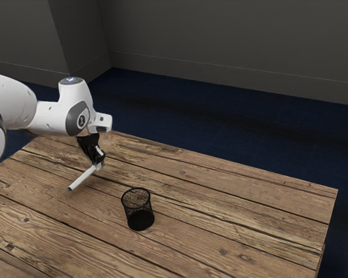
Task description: Put the marker into the pen holder.
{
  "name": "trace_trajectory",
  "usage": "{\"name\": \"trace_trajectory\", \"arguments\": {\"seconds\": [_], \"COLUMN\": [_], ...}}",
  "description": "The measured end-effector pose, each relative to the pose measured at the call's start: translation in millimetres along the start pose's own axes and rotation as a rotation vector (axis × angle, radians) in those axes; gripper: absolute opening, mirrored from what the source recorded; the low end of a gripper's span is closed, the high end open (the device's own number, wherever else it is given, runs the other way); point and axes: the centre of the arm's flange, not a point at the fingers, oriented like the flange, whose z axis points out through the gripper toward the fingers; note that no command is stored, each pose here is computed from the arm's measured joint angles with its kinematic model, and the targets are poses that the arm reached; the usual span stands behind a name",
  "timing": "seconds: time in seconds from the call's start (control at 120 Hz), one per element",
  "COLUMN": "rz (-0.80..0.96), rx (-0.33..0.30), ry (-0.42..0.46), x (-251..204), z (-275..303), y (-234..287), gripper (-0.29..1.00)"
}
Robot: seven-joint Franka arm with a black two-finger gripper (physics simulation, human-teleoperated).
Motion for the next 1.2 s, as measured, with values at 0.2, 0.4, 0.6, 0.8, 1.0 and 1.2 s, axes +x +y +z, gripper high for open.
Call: {"name": "trace_trajectory", "arguments": {"seconds": [0.2,0.4,0.6,0.8,1.0,1.2], "rz": [0.08,0.158,0.192,0.222,0.185,0.183], "rx": [0.021,-0.022,-0.134,-0.244,-0.29,-0.295], "ry": [0.142,0.223,0.263,0.257,0.236,0.205], "x": [27,20,0,-20,-43,-44], "z": [-96,-161,-188,-192,-187,-170], "y": [52,118,180,235,236,245], "gripper": [-0.08,-0.08,-0.08,-0.08,-0.08,-0.08]}}
